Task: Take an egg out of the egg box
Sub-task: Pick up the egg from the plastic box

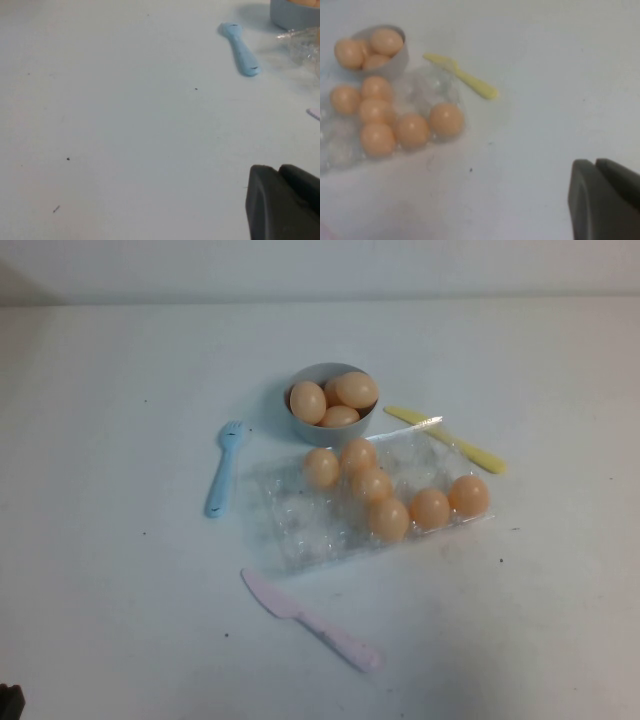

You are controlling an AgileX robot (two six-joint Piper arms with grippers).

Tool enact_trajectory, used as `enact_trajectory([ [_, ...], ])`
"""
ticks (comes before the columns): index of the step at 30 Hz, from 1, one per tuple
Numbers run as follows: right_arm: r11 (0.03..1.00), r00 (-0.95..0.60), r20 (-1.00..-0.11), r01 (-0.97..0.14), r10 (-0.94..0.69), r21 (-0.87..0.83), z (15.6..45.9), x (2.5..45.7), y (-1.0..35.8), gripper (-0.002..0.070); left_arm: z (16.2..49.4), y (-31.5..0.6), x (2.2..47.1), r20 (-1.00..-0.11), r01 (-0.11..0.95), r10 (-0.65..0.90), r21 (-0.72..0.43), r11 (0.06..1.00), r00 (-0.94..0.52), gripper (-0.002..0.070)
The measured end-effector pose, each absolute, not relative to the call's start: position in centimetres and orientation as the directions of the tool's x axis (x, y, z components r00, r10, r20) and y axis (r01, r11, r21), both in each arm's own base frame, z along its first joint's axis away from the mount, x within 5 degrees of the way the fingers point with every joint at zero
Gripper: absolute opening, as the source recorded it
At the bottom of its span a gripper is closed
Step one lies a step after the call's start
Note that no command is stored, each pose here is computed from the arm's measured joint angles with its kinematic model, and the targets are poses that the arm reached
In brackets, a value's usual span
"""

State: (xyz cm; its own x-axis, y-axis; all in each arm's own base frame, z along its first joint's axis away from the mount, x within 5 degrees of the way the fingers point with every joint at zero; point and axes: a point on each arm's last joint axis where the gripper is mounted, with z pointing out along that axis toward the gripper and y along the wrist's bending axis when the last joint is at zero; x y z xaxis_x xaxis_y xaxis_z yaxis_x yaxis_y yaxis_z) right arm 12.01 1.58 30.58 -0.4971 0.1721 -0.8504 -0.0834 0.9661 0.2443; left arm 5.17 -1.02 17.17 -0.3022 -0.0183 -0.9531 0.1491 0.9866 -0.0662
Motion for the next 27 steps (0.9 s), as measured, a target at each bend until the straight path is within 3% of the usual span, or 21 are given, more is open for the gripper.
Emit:
enact_trajectory([
  [8, 0.947, -0.772, -0.617, -0.294, -0.156, 0.129, 32.5, 19.0, 2.2, -0.0017, 17.2, -1.0, 5.2, -0.953, 0.149, -0.018, -0.066, 0.987, -0.302, -0.0003],
  [13, 0.906, -0.797, -0.498, -0.421, -0.343, 0.050, 33.4, 23.5, 4.4, -0.0017, 17.2, -1.0, 5.2, -0.953, 0.149, -0.018, -0.066, 0.987, -0.302, -0.0004],
  [21, 0.858, -0.809, -0.307, -0.510, -0.501, -0.057, 32.0, 31.3, 9.3, -0.0014, 17.2, -1.0, 5.2, -0.953, 0.149, -0.018, -0.066, 0.987, -0.302, -0.0003],
  [24, 0.845, -0.804, -0.292, -0.533, -0.518, -0.032, 31.6, 33.9, 10.3, 0.0041, 17.2, -1.0, 5.2, -0.953, 0.149, -0.018, -0.066, 0.987, -0.302, -0.0004],
  [27, 0.813, -0.773, -0.310, -0.582, -0.554, -0.002, 31.3, 35.6, 11.7, 0.0200, 17.2, -1.0, 5.2, -0.953, 0.149, -0.018, -0.066, 0.987, -0.302, -0.0003],
])
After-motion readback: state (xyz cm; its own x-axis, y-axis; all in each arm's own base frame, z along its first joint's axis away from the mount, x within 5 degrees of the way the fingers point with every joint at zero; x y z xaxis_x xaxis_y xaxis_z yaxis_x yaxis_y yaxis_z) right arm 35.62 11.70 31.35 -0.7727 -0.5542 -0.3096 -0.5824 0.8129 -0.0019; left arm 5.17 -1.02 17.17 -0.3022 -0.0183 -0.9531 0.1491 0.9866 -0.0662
